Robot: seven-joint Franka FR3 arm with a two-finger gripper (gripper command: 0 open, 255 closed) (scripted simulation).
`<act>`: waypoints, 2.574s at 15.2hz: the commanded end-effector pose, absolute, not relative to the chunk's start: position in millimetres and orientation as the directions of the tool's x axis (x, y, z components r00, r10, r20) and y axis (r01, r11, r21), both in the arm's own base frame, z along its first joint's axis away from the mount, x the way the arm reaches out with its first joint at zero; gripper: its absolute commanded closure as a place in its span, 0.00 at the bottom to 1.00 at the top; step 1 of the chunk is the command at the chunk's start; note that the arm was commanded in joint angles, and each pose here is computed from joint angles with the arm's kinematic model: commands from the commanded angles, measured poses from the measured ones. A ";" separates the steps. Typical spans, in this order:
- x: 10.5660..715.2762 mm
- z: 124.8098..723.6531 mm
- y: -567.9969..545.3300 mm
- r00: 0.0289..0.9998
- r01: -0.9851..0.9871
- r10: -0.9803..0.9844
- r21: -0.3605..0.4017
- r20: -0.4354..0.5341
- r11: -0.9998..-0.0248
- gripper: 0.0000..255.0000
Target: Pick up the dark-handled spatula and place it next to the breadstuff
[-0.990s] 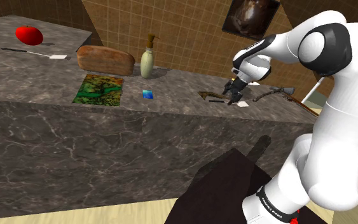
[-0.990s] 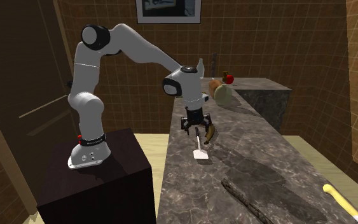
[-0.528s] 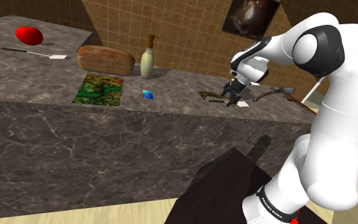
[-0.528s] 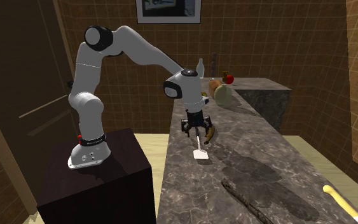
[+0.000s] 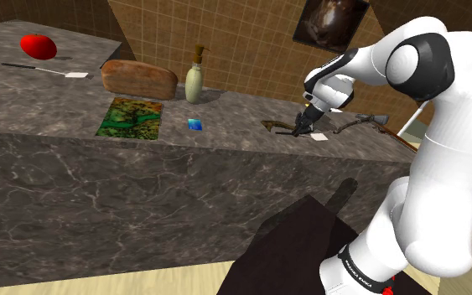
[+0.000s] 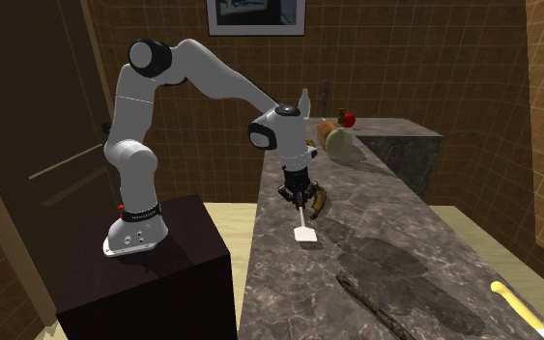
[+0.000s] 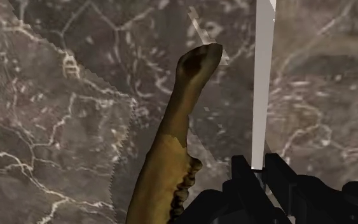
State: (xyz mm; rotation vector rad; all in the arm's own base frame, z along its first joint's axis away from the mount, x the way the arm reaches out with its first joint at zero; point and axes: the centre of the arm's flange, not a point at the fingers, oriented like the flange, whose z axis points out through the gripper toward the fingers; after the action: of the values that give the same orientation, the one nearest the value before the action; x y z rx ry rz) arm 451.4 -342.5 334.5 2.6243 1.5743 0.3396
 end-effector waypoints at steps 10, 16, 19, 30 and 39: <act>451.5 365.9 -342.5 0.453 0.864 0.878 0.166 0.156 -0.476 1.00; 451.5 397.6 -342.5 0.453 0.864 0.878 0.166 0.156 -0.476 1.00; 451.5 413.4 -342.5 0.453 0.864 0.878 0.166 0.156 -0.476 1.00; 451.5 471.5 -342.5 0.453 0.864 0.878 0.166 0.156 -0.476 1.00; 451.5 519.0 -342.5 0.453 0.864 0.878 0.166 0.156 -0.476 1.00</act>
State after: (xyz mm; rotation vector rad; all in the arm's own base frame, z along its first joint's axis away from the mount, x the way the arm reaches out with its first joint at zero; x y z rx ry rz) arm 450.5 -342.5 514.1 2.6238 1.5749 0.3407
